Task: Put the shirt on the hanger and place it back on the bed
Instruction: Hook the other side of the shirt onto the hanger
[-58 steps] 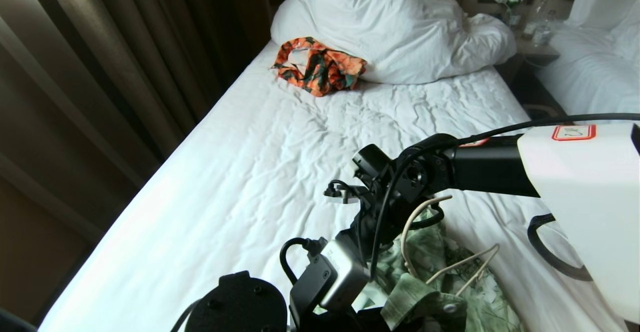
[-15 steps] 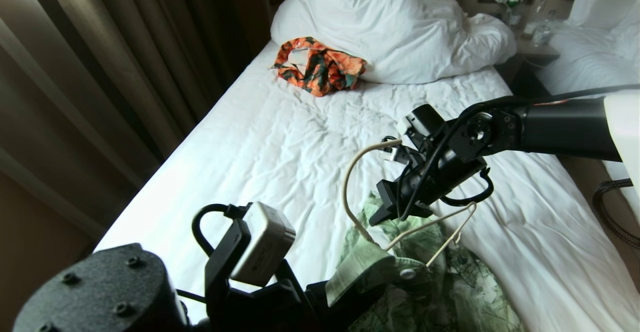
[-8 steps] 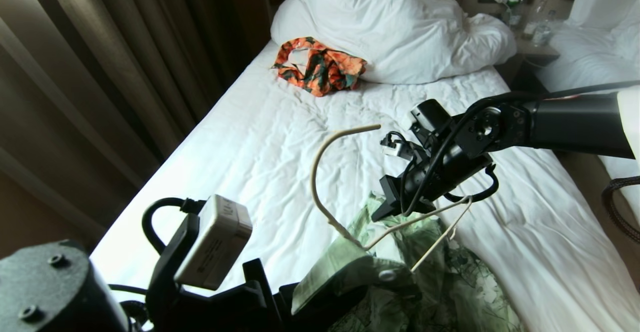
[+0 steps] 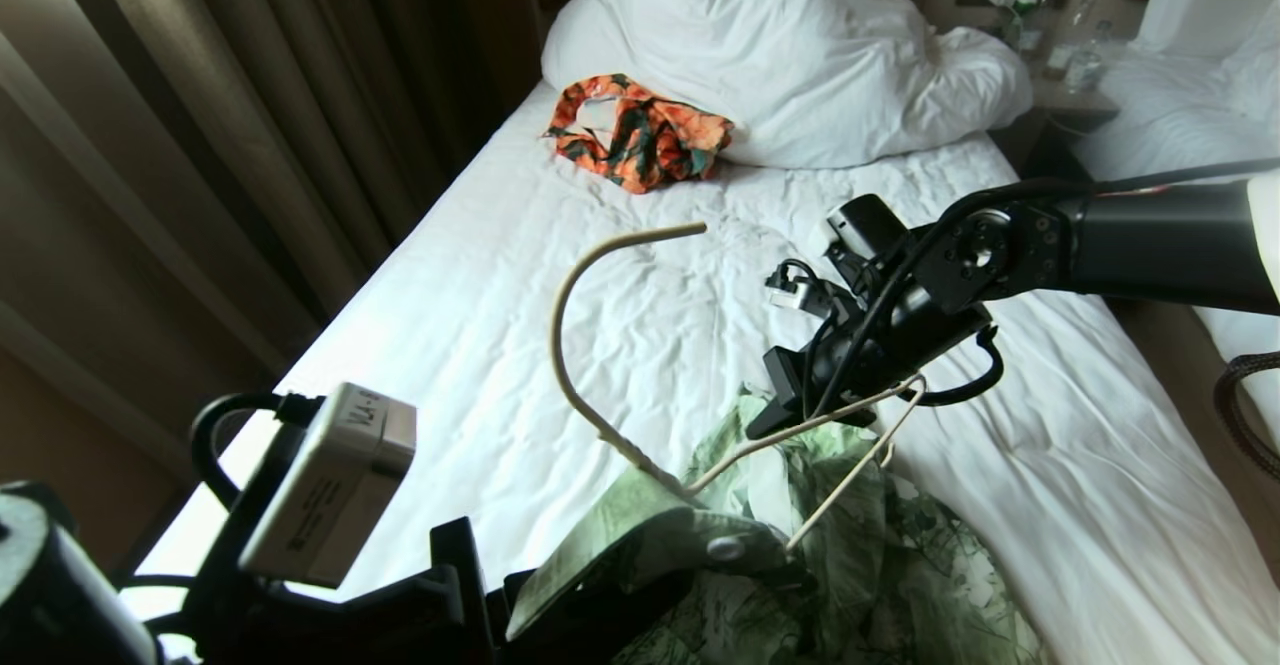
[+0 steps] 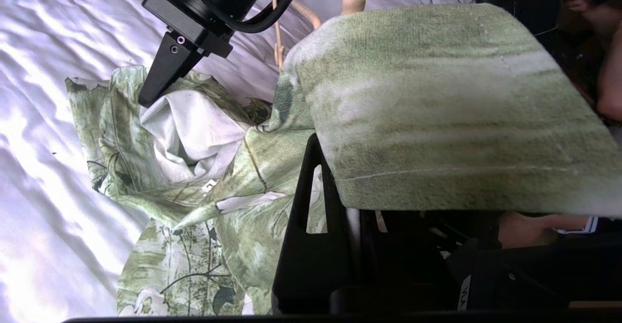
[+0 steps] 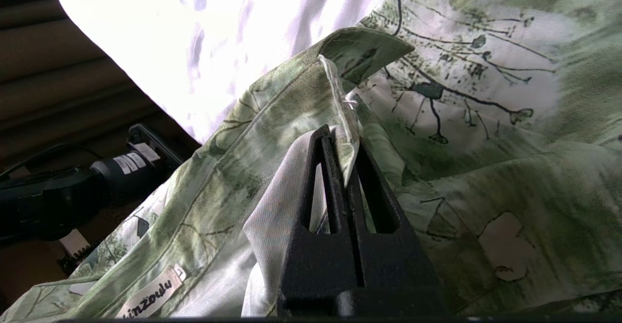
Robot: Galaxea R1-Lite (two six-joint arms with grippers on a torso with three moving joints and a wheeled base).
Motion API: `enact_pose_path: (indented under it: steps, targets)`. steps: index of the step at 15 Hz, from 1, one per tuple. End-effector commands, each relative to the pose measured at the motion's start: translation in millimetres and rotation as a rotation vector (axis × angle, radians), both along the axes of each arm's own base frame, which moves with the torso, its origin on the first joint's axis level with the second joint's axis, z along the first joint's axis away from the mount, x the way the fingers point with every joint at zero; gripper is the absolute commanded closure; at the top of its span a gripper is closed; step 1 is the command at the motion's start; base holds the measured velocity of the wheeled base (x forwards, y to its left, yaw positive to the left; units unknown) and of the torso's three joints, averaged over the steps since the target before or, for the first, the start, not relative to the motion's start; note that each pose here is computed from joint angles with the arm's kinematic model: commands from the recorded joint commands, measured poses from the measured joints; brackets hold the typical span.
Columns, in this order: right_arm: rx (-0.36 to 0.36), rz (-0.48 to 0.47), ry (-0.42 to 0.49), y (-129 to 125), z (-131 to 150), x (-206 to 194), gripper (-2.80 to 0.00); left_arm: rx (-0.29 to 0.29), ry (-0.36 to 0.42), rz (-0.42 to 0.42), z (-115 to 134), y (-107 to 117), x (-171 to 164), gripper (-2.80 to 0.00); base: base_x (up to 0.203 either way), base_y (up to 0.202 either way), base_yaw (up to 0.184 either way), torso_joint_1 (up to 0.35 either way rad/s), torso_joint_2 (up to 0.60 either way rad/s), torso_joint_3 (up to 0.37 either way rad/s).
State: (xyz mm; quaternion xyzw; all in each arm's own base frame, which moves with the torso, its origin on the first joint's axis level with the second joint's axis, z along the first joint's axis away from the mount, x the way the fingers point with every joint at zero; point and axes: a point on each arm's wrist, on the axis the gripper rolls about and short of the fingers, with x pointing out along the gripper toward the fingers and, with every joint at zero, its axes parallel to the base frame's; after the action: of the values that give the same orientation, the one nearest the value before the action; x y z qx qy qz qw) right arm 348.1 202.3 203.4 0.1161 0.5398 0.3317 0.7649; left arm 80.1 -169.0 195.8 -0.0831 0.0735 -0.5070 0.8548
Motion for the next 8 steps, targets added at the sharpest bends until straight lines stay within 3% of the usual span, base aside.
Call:
enact_pose_path:
  steps: [1, 8]
  targets:
    - [0.001, 0.0, 0.003, -0.3, 0.3, -0.2, 0.0, -0.029, -0.012, 0.002, 6.1, 4.9, -2.2, 0.0, 0.0, 0.0, 0.0, 0.0, 0.0, 0.0]
    - [0.004, -0.004, -0.002, -1.7, 1.0, 1.0, 0.0, -0.047, -0.023, 0.025, 14.2, 18.4, -7.3, 0.0, 0.0, 0.0, 0.0, 0.0, 0.0, 0.0]
